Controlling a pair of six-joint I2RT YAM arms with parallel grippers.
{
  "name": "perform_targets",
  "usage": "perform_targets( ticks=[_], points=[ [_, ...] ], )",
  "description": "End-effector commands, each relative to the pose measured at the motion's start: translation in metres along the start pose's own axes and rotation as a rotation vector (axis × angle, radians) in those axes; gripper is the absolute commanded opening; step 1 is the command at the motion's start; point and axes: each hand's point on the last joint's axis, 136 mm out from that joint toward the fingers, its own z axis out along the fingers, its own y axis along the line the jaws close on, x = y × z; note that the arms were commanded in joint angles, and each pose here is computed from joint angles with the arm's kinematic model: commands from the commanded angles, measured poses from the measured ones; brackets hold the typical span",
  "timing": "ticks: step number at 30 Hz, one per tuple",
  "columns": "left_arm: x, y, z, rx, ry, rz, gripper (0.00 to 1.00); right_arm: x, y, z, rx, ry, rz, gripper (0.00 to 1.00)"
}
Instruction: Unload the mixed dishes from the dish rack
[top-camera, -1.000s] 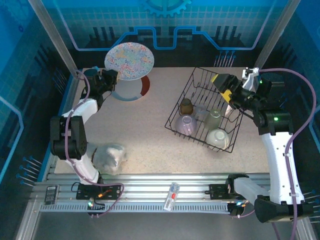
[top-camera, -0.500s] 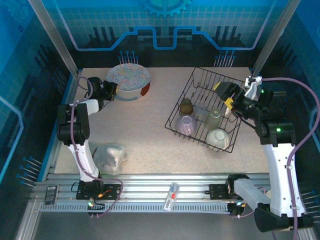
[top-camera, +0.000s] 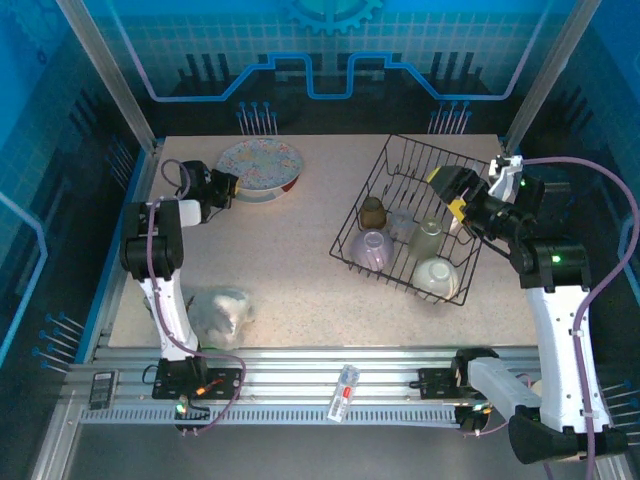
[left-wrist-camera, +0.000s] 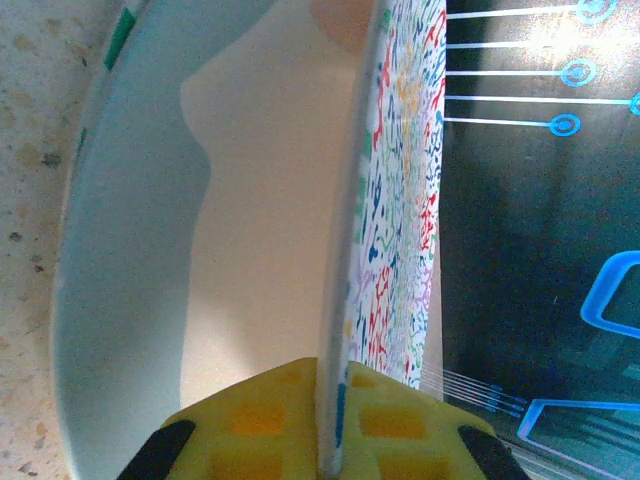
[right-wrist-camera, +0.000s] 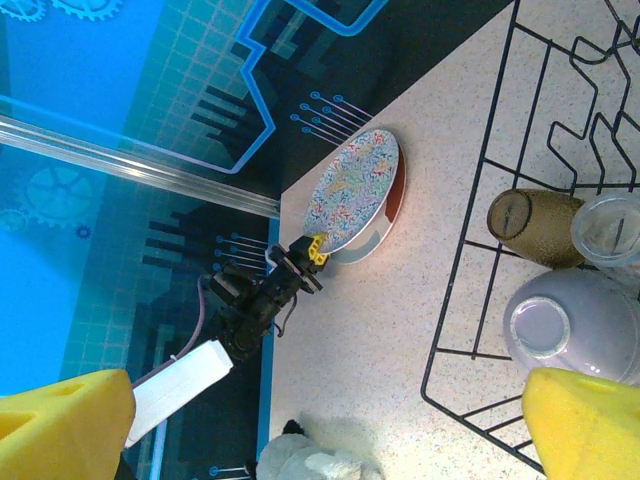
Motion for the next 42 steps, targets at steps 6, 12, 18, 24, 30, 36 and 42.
perform_targets(
  ticks=[6, 12, 18, 24, 30, 36, 42],
  points=[
    [-0.008, -0.024, 0.001, 0.073, 0.001, 0.044, 0.17, 0.000, -0.012, -0.003, 0.040, -0.010, 0.013, 1.00],
    [-0.004, -0.026, -0.002, 0.071, 0.015, 0.038, 0.37, 0.001, -0.012, -0.006, 0.041, -0.015, 0.014, 1.00],
    [-0.002, -0.033, -0.011, 0.051, 0.019, 0.070, 0.63, 0.003, -0.012, -0.011, 0.040, -0.017, 0.014, 1.00],
    [0.001, -0.036, -0.019, -0.017, 0.037, 0.118, 0.99, 0.008, -0.015, -0.020, 0.066, -0.023, -0.002, 1.00],
    [0.001, -0.033, -0.033, -0.125, 0.036, 0.161, 0.99, 0.013, -0.017, -0.029, 0.093, -0.027, -0.018, 1.00],
    [0.002, -0.013, -0.056, -0.335, 0.033, 0.175, 1.00, 0.019, -0.021, -0.037, 0.131, -0.015, -0.036, 1.00],
    [0.007, -0.019, -0.085, -0.389, 0.028, 0.227, 0.99, 0.021, -0.025, -0.039, 0.162, 0.000, -0.052, 1.00]
  ],
)
